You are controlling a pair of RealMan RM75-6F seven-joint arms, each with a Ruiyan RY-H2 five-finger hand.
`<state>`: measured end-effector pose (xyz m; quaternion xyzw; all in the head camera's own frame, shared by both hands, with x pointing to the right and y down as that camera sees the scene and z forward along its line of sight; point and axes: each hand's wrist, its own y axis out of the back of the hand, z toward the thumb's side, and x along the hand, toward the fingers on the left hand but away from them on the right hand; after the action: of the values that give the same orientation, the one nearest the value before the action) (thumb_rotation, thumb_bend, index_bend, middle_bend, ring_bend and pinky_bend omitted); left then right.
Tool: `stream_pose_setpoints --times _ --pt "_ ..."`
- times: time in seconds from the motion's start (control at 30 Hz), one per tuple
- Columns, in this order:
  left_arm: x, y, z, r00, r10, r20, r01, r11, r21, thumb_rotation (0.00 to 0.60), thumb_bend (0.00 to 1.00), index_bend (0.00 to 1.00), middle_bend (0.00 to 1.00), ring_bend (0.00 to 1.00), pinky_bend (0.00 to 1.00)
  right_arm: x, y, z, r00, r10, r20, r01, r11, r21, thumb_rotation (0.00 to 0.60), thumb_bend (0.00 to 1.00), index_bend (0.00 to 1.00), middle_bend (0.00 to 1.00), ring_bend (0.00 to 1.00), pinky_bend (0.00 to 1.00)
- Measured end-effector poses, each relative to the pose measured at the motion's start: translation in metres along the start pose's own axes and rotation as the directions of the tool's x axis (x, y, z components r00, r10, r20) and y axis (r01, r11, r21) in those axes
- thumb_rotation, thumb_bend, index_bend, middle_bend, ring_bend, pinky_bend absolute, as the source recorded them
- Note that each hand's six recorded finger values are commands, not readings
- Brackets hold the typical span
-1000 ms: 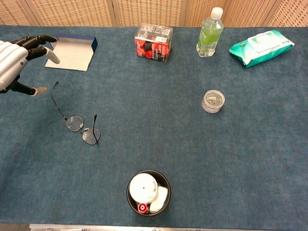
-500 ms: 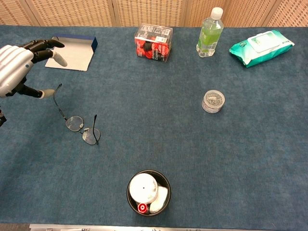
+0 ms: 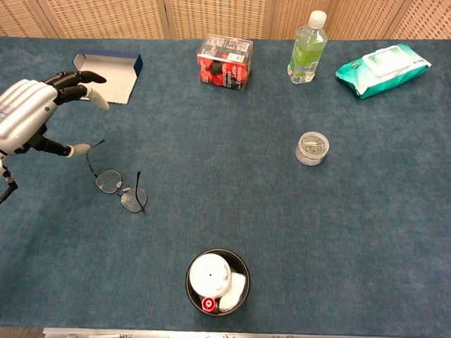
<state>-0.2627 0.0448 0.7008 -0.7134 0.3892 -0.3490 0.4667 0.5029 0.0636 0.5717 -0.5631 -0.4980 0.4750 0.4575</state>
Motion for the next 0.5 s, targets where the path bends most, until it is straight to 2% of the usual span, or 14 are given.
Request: stream_pose_setpoints --times 0.5 --pt "-0.007 -0.028 0.018 0.995 -0.084 0.047 0.083 0.997 0.005 0.6 0.02 0.35 0.18 0.17 0.3 0.001 0.003 -0.001 1.0 -0.009 0.001 0.009 1.0 -0.007 0.6 0.17 0.46 0.37 0.26 0.23"
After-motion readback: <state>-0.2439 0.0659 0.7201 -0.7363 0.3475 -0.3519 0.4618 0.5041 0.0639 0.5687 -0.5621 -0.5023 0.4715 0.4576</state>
